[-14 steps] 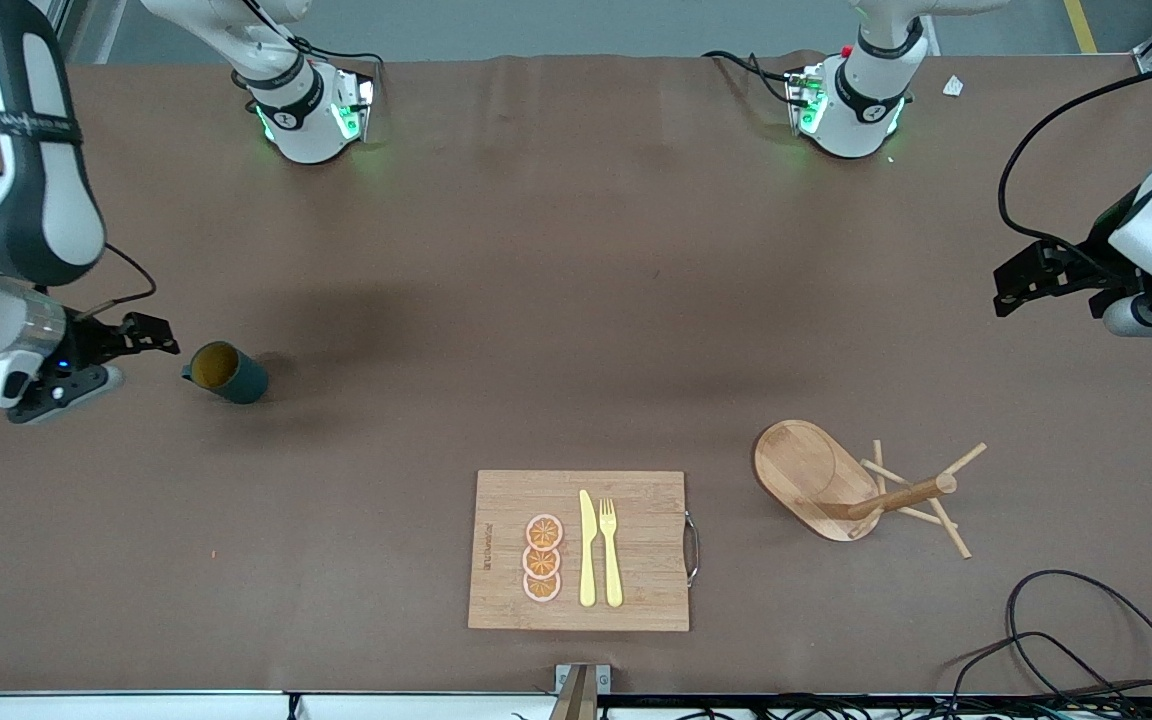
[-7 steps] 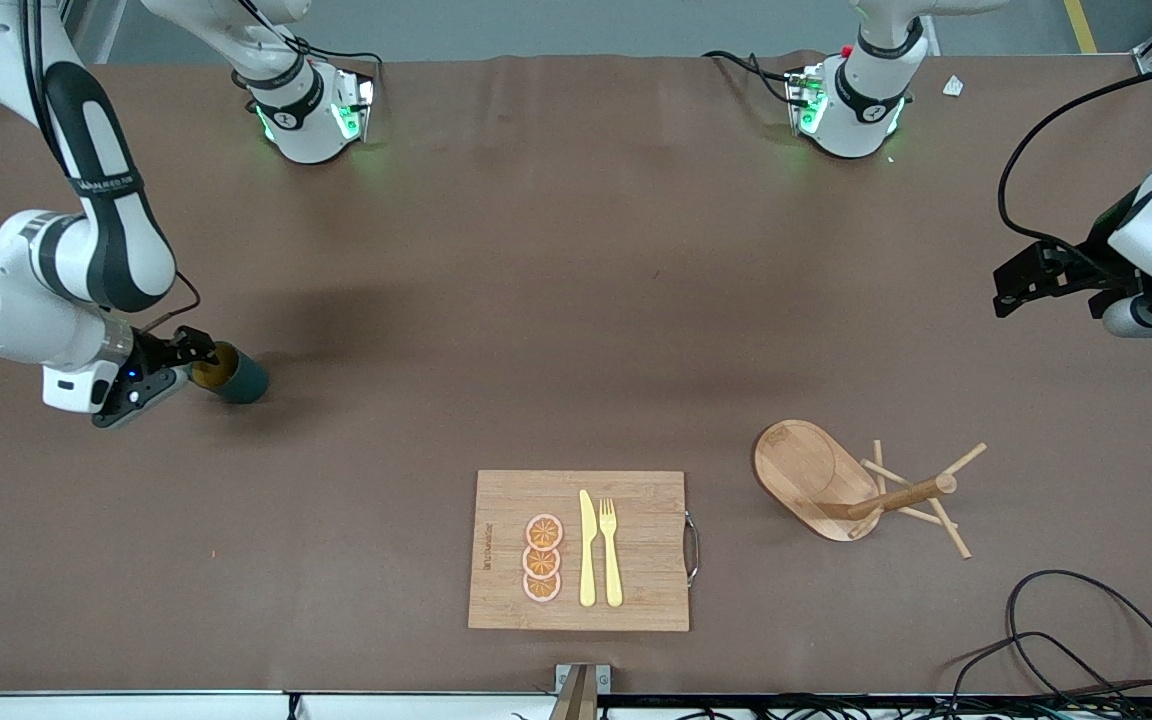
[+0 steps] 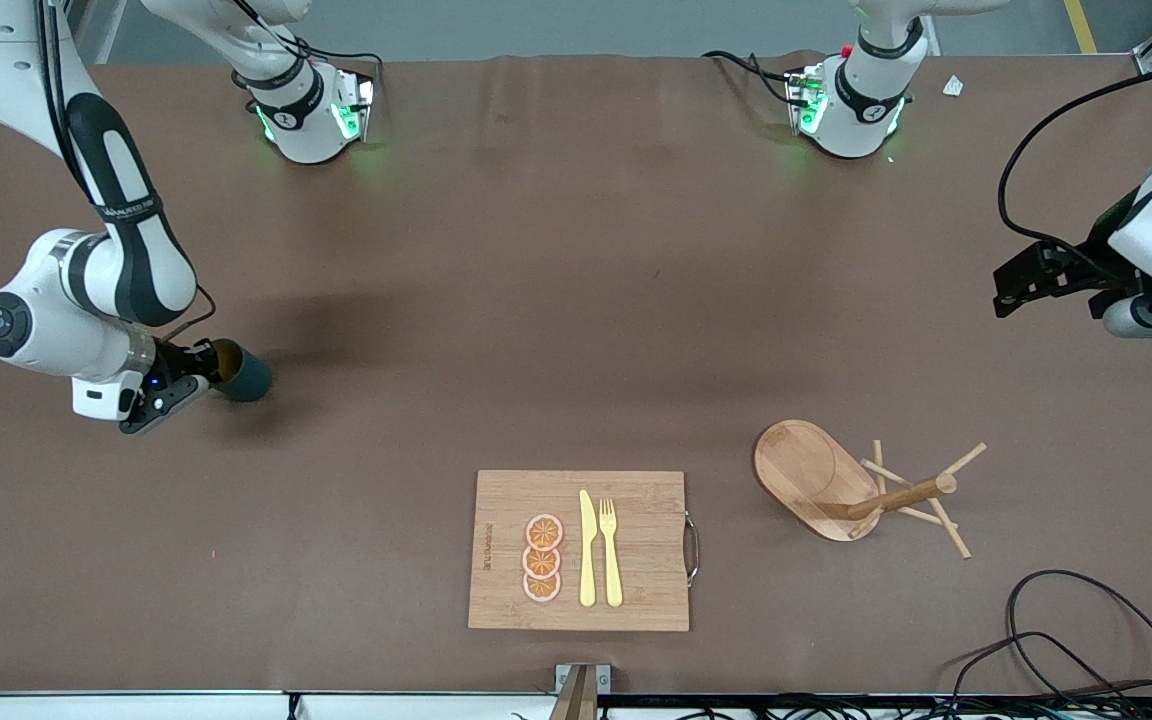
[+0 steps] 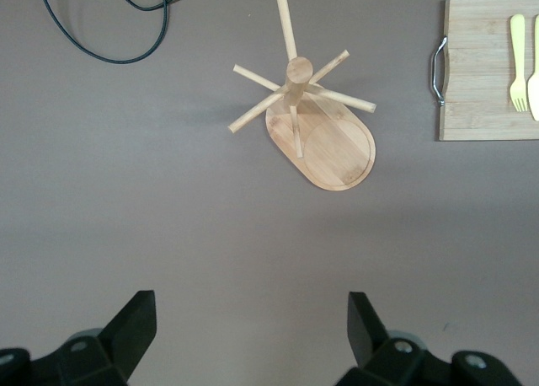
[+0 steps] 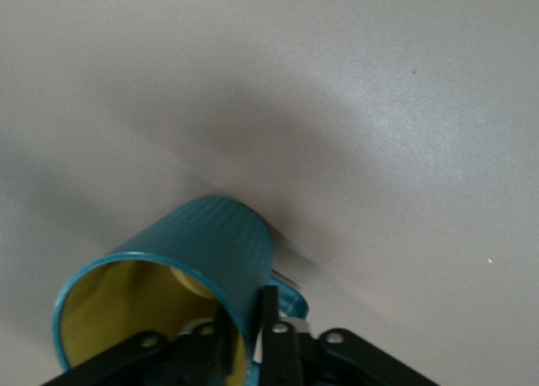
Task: Pass cup and hang on rack
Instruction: 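Grasp the teal mug by its rim with the right gripper, then lift the teal mug and carry it toward the table middle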
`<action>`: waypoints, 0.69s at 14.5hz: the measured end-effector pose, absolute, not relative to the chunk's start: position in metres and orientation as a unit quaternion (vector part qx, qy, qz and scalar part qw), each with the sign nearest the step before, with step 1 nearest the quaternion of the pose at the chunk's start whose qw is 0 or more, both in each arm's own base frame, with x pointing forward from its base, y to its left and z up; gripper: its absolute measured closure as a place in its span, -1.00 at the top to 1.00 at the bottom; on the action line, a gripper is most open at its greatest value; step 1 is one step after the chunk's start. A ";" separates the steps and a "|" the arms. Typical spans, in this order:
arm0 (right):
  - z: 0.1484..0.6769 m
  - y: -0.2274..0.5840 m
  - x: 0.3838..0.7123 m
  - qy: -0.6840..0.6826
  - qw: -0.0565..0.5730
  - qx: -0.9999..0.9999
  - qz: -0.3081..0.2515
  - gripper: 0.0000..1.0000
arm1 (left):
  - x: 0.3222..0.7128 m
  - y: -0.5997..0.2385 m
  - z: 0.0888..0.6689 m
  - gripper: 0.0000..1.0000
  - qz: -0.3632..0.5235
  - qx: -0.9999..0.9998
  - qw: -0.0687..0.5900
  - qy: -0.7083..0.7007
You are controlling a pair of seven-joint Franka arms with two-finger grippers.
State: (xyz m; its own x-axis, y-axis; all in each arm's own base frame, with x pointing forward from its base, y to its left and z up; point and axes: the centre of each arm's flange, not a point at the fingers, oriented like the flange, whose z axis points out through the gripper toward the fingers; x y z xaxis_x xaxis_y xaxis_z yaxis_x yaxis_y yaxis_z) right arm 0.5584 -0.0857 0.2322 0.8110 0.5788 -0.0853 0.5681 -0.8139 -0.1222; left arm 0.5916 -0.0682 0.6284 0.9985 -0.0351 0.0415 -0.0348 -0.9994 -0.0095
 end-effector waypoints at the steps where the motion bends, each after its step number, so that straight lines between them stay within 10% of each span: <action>1: 0.232 -0.083 0.559 -0.308 0.046 -0.949 0.059 -0.92 | 0.592 -0.068 0.628 1.00 -0.021 -1.000 0.004 0.017; 10: 0.288 0.043 0.567 -0.279 0.059 -0.956 0.069 -0.91 | 0.592 -0.068 0.628 1.00 -0.021 -1.000 0.004 0.017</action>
